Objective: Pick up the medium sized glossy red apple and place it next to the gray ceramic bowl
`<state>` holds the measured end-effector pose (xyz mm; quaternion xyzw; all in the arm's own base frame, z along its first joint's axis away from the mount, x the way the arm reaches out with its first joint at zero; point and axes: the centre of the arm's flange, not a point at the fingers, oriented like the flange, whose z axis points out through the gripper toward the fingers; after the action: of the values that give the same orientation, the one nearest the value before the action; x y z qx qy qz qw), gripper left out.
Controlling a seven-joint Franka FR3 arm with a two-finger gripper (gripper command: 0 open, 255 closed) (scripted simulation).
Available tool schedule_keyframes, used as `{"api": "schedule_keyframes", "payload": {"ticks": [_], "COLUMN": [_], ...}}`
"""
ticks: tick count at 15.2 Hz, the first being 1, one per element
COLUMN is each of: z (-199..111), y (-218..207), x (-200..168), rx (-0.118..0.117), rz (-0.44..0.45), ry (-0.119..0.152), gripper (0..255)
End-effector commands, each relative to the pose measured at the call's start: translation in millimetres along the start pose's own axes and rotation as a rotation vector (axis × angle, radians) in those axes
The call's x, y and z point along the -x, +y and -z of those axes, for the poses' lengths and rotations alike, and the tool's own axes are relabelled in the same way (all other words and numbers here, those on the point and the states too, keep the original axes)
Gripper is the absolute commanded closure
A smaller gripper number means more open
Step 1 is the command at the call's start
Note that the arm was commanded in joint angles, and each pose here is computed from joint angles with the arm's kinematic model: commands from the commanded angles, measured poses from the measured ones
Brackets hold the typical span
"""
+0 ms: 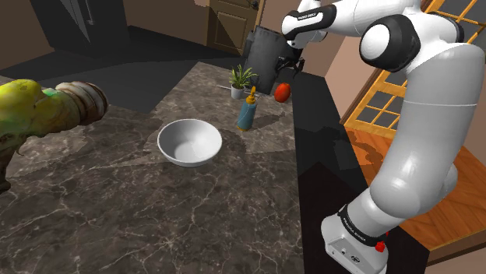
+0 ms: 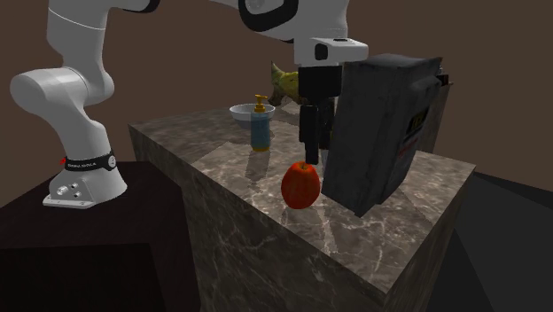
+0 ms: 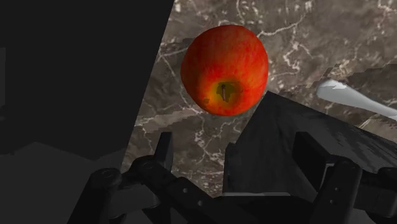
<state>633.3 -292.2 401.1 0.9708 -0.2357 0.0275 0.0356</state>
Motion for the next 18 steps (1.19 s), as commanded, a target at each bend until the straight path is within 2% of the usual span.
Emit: {"api": "schedule_keyframes", "payload": {"ticks": [1, 8, 9, 12, 15, 17, 18], "z": [-43, -43, -45, -53, -48, -53, -6], "y": [-1, -1, -1, 9, 19, 10, 20], "x": [7, 7, 2, -8, -14, -16, -19], "rx": [0.010, 0.010, 0.010, 0.009, 0.008, 0.010, -0.001], "rz": [0.002, 0.002, 0.003, 0.002, 0.002, 0.002, -0.004], "ry": [-0.069, -0.069, -0.069, -0.068, -0.068, -0.069, 0.019], "gripper": [0, 0, 255, 255, 255, 255, 255]}}
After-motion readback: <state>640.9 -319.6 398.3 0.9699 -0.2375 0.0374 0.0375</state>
